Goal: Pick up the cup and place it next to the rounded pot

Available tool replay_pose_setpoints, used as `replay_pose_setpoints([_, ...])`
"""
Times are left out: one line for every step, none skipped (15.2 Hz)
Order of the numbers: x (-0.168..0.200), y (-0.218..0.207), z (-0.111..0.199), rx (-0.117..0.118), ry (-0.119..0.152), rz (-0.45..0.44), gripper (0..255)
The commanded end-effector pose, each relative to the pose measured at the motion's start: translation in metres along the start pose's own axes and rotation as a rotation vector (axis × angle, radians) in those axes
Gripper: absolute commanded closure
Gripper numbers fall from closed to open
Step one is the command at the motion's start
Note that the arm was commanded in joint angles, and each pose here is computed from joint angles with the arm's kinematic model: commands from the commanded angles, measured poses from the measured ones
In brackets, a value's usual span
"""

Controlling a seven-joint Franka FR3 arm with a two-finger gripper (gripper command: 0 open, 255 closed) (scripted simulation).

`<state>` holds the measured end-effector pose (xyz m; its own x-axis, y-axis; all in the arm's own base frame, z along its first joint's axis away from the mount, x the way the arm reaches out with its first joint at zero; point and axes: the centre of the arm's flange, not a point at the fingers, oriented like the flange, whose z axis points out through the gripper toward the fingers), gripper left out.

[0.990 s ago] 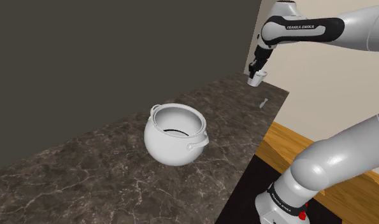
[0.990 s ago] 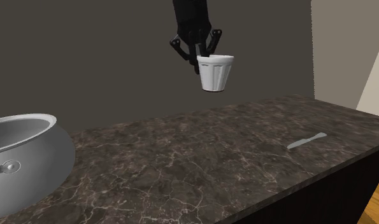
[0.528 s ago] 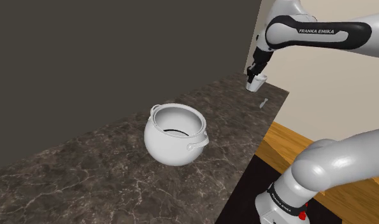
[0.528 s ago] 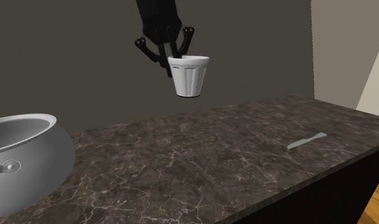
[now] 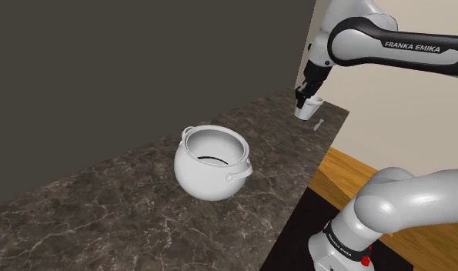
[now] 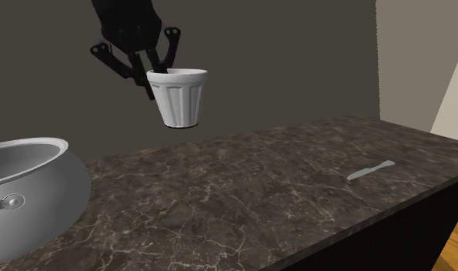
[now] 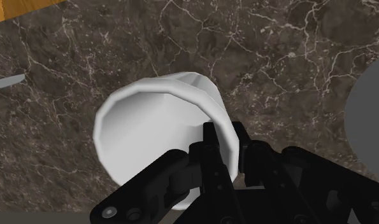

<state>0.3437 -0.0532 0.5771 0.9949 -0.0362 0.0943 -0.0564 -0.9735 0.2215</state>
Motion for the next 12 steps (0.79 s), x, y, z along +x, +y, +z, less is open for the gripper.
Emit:
replay_pose_setpoints([-0.011, -0.023, -0.005, -0.001, -0.001, 0.001, 255])
replay_pose_setpoints([-0.017, -0.035, -0.008, -0.001, -0.001, 0.001, 255])
replay_pose_setpoints([-0.022, -0.046, -0.011, -0.001, -0.001, 0.001, 255])
replay_pose_setpoints([-0.028, -0.058, -0.014, -0.001, -0.001, 0.001, 255])
replay_pose_setpoints([-0.034, -0.069, -0.018, -0.001, -0.001, 0.001, 255])
replay_pose_setpoints([-0.039, -0.081, -0.021, -0.001, -0.001, 0.001, 255])
replay_pose_setpoints([-0.045, -0.092, -0.024, -0.001, -0.001, 0.001, 255])
replay_pose_setpoints([-0.050, -0.104, -0.027, -0.001, -0.001, 0.001, 255])
replay_pose_setpoints([-0.056, -0.115, -0.030, -0.001, -0.001, 0.001, 255])
replay_pose_setpoints([-0.062, -0.127, -0.034, -0.001, -0.001, 0.001, 255])
replay_pose_setpoints([-0.067, -0.138, -0.037, -0.001, -0.001, 0.001, 255])
replay_pose_setpoints([-0.073, -0.150, -0.040, -0.001, -0.001, 0.001, 255])
